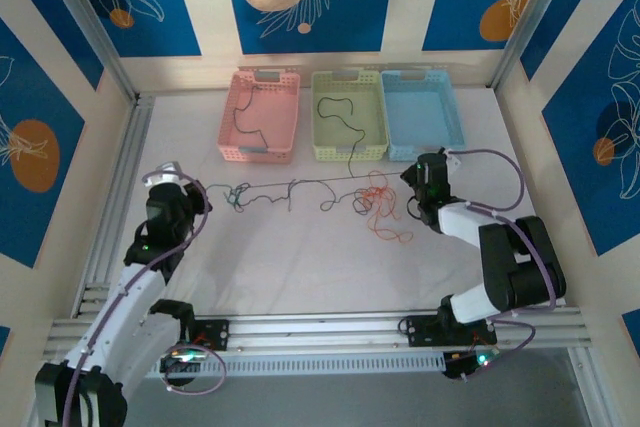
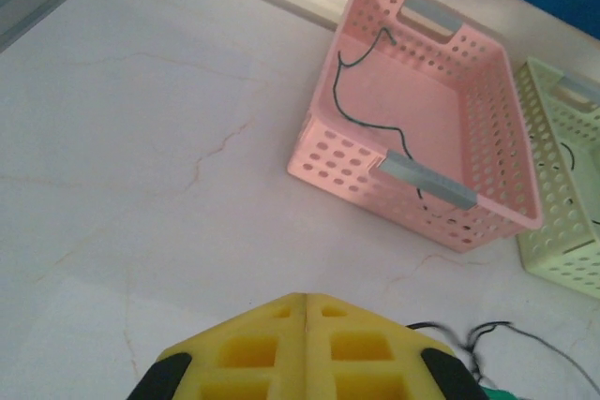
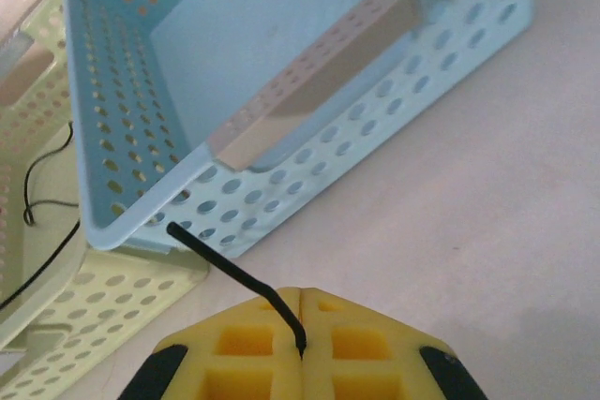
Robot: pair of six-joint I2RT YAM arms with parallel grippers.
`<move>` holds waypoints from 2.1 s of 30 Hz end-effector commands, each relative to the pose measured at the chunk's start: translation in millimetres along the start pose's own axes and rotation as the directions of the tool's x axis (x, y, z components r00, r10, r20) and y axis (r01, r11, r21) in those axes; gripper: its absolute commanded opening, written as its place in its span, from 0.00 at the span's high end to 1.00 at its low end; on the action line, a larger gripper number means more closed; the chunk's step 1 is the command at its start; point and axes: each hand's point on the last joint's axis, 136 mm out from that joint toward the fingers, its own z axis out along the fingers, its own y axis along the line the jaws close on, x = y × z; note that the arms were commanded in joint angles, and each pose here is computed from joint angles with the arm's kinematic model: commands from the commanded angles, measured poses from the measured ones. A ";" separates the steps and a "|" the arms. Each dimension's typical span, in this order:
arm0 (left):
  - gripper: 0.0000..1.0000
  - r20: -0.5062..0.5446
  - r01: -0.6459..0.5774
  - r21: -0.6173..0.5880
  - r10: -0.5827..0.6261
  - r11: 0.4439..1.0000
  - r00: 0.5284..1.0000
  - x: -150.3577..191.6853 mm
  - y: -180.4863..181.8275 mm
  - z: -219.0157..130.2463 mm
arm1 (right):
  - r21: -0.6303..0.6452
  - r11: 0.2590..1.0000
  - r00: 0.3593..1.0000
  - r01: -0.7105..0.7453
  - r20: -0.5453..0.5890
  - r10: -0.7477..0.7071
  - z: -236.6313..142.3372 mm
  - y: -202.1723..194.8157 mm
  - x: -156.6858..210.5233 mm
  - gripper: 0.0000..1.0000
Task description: Untangle the cables
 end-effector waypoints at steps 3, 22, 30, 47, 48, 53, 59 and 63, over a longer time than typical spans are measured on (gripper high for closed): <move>1.00 0.089 0.013 -0.193 0.004 0.981 0.996 -14.1 44.3 -6.0 | 0.174 0.966 0.977 -0.193 0.124 0.173 -7.9 -68.5 -29.4 1.00; 1.00 0.093 0.018 -0.006 -0.017 1.000 0.996 11.7 33.8 15.0 | -0.089 0.988 0.985 0.124 0.132 -0.112 -30.1 4.2 -55.3 0.99; 1.00 0.090 0.005 0.158 -0.019 0.987 0.996 13.9 6.0 18.3 | -0.131 0.969 0.968 0.208 0.169 -0.185 -36.9 26.2 -52.7 0.58; 1.00 0.089 0.007 0.182 -0.023 0.983 0.996 19.5 4.3 20.3 | -0.934 0.193 0.683 0.300 0.069 -0.727 -121.2 231.9 147.2 0.50; 1.00 0.090 0.005 0.183 -0.022 0.983 0.996 19.5 4.2 20.6 | -0.946 0.163 0.650 0.280 0.062 -0.758 -125.5 236.6 163.6 0.50; 1.00 0.082 0.001 0.196 -0.017 0.981 0.996 21.8 2.2 21.3 | -0.979 0.047 0.507 0.197 0.061 -0.860 -139.9 247.3 221.2 0.48; 1.00 0.081 0.002 0.191 -0.018 0.982 0.997 22.3 3.1 22.1 | -0.981 -0.036 0.341 0.190 0.100 -0.935 -145.8 237.1 275.8 0.44; 1.00 0.079 0.002 0.192 -0.018 0.981 0.997 23.0 3.3 22.3 | -0.979 -0.061 0.250 0.197 0.110 -0.962 -144.4 229.8 302.0 0.44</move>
